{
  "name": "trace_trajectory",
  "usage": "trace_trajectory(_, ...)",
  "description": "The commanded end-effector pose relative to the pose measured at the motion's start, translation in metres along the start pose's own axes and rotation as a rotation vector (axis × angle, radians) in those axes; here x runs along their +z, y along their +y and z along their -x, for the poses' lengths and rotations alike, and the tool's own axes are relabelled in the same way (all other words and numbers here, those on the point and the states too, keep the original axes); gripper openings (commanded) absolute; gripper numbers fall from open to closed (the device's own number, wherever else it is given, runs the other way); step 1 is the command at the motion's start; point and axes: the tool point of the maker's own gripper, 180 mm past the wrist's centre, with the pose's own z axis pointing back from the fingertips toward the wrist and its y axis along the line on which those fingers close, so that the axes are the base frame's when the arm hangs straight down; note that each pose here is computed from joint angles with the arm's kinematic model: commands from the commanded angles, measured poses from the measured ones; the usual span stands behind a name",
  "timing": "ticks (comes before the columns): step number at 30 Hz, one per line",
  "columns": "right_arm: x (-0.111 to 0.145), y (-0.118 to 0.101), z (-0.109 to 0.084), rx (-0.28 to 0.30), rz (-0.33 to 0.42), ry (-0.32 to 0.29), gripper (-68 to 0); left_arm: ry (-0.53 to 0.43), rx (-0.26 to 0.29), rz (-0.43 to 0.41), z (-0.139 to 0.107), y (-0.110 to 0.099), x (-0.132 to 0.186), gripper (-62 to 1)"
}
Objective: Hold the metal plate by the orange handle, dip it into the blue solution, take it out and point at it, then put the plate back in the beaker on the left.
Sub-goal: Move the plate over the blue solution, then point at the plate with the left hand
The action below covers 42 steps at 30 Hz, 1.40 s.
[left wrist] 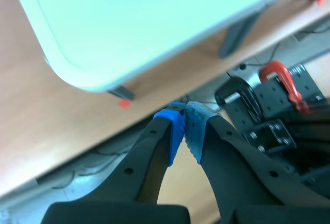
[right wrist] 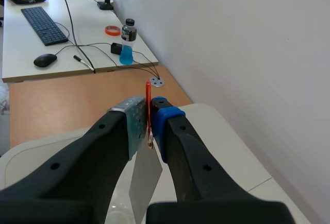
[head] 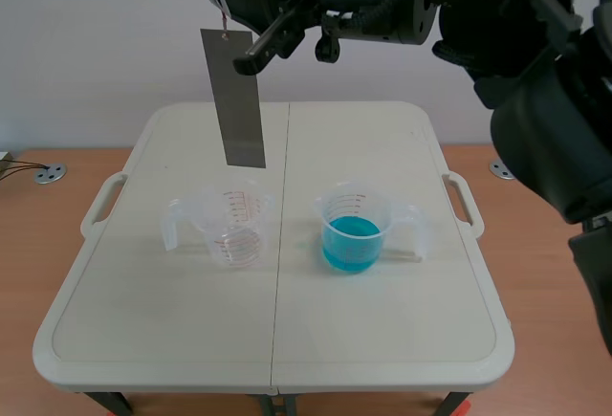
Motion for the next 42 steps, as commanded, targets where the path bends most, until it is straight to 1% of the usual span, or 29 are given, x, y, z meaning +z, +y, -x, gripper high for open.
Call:
trace_trajectory(1, 0.007, -0.008, -0.014, 0.015, 0.011, -0.04, -66.0, -0.042, -0.006, -0.004, -0.013, 0.002, -0.002, -59.3)
trace_trajectory(5, 0.017, -0.013, -0.015, 0.028, 0.021, -0.03, -66.0, -0.085, -0.024, -0.022, -0.027, 0.01, -0.009, -59.3)
trace_trajectory(8, 0.027, -0.015, -0.021, 0.042, 0.037, -0.038, -66.0, -0.113, -0.034, -0.034, -0.036, 0.016, -0.013, -59.3)
trace_trajectory(15, 0.053, -0.017, -0.027, 0.084, 0.092, -0.024, -66.0, -0.18, -0.059, -0.059, -0.058, 0.027, -0.022, -59.3)
trace_trajectory(21, 0.075, -0.023, -0.023, 0.079, 0.156, -0.003, -66.0, -0.227, -0.078, -0.07, -0.075, 0.035, -0.027, -59.3)
trace_trajectory(26, 0.09, -0.028, -0.017, 0.058, 0.186, 0.008, -66.0, -0.267, -0.094, -0.079, -0.09, 0.04, -0.031, -59.3)
trace_trajectory(31, 0.101, -0.033, -0.007, 0.037, 0.221, 0.031, -66.0, -0.261, -0.128, -0.034, -0.098, 0.031, -0.042, -59.3)
trace_trajectory(33, 0.103, -0.033, -0.004, 0.034, 0.222, 0.037, -66.0, -0.265, -0.143, -0.017, -0.104, 0.028, -0.047, -59.3)
trace_trajectory(39, 0.105, -0.034, -0.003, 0.034, 0.228, 0.043, -66.0, -0.355, -0.177, 0.009, -0.139, 0.021, -0.058, -59.3)
trace_trajectory(42, 0.105, -0.034, -0.002, 0.034, 0.228, 0.05, -66.0, -0.383, -0.192, 0.028, -0.153, 0.016, -0.067, -59.3)
